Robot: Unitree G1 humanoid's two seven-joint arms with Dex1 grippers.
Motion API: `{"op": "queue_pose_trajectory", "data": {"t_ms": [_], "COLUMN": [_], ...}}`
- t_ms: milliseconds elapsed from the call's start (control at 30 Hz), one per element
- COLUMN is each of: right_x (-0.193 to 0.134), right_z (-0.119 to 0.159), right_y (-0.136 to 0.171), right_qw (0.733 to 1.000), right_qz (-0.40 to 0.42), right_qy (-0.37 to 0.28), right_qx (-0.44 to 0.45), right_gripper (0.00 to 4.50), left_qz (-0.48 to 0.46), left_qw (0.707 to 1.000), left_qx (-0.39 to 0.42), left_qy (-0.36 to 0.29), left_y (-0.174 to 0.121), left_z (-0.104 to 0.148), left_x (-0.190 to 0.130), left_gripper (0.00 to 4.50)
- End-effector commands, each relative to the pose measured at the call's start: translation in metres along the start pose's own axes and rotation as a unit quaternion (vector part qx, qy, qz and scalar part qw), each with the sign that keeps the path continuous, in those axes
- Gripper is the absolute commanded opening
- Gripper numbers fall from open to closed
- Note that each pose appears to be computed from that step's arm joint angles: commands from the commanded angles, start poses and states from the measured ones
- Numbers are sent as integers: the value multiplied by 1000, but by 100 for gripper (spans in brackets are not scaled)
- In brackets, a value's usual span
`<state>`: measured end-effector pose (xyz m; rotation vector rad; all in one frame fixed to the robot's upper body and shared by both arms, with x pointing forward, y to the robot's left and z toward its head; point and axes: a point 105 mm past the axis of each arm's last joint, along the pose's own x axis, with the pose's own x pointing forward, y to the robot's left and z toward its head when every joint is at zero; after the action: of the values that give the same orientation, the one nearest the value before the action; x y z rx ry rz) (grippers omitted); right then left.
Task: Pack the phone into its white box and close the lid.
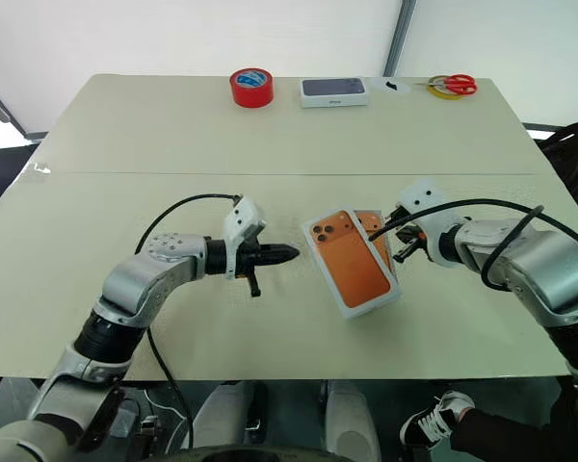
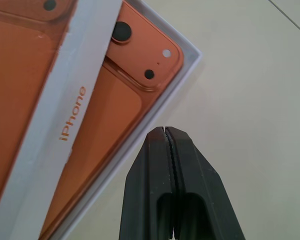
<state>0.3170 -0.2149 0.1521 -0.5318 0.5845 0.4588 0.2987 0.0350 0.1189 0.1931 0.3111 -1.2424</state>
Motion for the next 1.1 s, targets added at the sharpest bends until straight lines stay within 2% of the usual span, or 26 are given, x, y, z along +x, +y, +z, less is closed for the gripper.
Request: {"op": "queue_pose_trajectory", "data": {"t_ms": [33,167,300,700,1100], "right_x": [-4,-5,-5,-5,1], "right_z": [12,14,14,7,0], "right_y": [2,6,11,16,9], "right_qw": [999,999,999,999,1000], "right_qz": [4,16,24,28,5], "right_qy": [-23,-24,-22,-11,-6], "right_qx": [-23,-32,-36,-32,-13], "right_gripper": [2,2,2,2,2], "left_qz": [-9,-1,11,54,63], "left_qw": [999,998,999,996,995], "left_qx": [33,56,42,-6,-14], "left_qy": [17,35,8,-70,-82], "left_y": [-7,-5,-3,7,7], "left_z": [0,-2,10,39,47], "left_x": [14,36,53,65,77], "left_gripper": [0,0,0,0,0]}}
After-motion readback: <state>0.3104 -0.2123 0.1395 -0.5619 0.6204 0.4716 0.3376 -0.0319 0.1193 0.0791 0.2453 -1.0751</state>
